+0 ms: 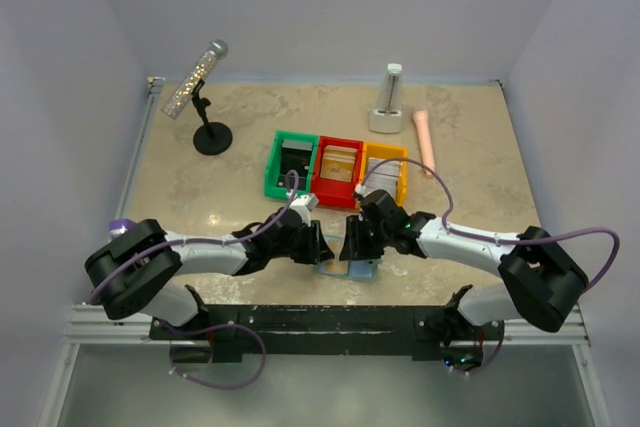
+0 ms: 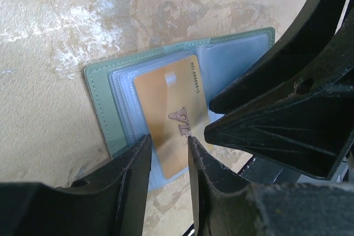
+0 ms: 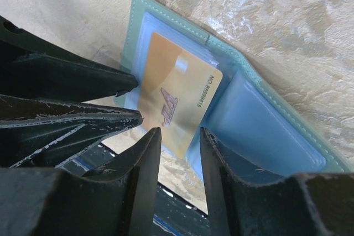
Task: Take the credit cards out of the card holder
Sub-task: Remove the credit card from the card holder.
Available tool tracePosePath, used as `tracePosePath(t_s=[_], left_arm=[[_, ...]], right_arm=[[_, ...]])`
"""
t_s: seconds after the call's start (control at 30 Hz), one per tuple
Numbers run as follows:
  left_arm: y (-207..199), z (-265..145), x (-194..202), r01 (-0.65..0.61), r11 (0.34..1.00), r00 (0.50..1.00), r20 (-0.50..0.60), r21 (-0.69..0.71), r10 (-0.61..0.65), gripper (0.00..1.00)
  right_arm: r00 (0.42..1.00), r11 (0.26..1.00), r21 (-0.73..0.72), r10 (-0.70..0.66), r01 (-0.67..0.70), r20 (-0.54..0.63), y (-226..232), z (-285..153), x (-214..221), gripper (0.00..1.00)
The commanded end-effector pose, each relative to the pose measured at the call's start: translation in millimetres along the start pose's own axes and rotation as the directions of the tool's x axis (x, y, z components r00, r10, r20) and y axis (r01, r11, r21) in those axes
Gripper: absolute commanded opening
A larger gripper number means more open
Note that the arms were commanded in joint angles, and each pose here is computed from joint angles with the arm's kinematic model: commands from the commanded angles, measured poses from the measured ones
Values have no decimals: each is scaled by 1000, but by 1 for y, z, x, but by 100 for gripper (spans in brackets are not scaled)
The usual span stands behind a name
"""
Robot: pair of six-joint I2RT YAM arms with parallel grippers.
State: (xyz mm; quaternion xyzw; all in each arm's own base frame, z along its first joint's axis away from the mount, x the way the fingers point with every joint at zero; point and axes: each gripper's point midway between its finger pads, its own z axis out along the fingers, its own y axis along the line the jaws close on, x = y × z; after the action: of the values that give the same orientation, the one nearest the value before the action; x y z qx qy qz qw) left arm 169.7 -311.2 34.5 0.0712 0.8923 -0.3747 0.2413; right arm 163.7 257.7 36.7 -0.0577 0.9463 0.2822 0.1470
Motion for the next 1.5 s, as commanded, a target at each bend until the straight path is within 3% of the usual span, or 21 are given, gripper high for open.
tracePosePath(t_s=[0.0, 0.6, 0.87, 1.2, 1.47], left_arm=[[1, 4, 0, 5, 1000, 1000, 2, 4, -5, 37], [25, 3, 15, 52, 997, 999, -6, -60, -52, 29], [-4, -14, -12, 21, 999, 996, 86, 27, -23, 38], [-45, -12, -16, 8, 976, 998, 64, 217, -23, 37], [-30, -2, -8, 28, 987, 999, 34, 160, -34, 34]], right_arm=[[999, 999, 14, 31, -32, 44, -4, 3, -6, 40], [995, 997, 18, 77, -78, 70, -12, 1, -5, 40], [996, 998, 22, 64, -66, 59, -12, 1, -5, 41], [996, 998, 21, 64, -65, 57, -13, 1, -4, 43], [996, 998, 17, 63, -65, 58, -12, 0, -4, 43]])
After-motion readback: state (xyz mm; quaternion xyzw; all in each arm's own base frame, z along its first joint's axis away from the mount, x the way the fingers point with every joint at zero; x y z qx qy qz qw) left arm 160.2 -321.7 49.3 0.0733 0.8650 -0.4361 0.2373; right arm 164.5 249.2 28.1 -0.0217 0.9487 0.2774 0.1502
